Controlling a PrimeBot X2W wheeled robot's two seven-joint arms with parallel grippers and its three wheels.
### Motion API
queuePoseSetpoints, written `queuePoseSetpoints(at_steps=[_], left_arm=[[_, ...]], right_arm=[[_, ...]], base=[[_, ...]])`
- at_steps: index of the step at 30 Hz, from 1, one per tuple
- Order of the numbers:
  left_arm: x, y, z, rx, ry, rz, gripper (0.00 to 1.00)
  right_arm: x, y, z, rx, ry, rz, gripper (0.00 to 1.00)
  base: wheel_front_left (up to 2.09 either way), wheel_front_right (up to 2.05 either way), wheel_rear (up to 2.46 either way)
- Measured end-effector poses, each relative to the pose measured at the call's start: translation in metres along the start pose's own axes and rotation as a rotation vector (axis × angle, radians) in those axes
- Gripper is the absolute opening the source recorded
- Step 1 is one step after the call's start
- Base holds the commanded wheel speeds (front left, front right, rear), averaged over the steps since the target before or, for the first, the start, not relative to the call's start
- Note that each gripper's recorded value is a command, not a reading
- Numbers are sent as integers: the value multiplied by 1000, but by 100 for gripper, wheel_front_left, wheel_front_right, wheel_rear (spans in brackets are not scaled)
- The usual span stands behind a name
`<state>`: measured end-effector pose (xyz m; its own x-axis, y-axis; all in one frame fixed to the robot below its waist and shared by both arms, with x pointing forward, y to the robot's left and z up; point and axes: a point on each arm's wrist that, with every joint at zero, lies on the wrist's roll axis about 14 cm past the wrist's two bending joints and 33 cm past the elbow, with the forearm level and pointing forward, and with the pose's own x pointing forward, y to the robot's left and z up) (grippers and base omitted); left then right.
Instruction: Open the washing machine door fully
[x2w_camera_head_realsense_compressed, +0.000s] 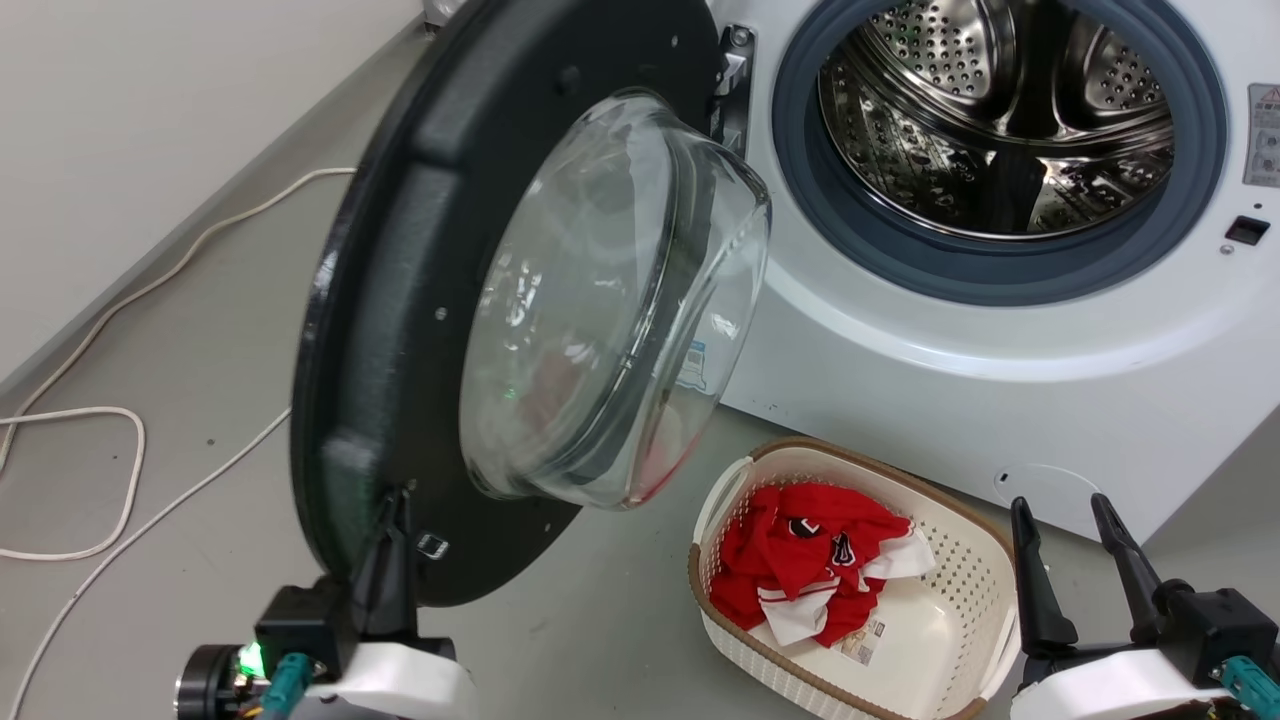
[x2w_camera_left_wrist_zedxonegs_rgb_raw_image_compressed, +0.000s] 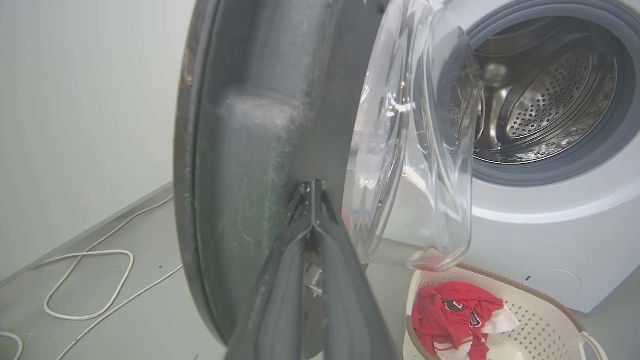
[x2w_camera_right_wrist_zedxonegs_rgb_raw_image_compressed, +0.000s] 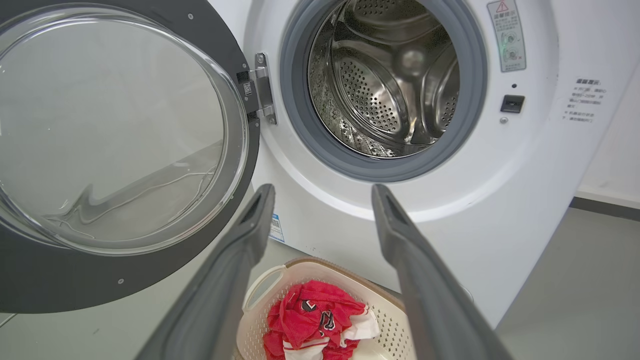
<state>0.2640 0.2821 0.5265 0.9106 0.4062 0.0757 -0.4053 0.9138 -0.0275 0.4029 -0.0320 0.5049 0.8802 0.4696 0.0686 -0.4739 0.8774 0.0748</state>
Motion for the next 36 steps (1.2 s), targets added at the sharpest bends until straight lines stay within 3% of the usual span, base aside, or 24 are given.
queuePoseSetpoints(at_steps=[18,36], left_arm=[[57,61,11,30,-37,160,0],[103,130,-2,93,49,251,0]], right_arm=[[12,-15,-16,-3,52,-25,100],[25,-23,-34,-2,90,-33,100]], base=[[0,0,0],[0,0,0]])
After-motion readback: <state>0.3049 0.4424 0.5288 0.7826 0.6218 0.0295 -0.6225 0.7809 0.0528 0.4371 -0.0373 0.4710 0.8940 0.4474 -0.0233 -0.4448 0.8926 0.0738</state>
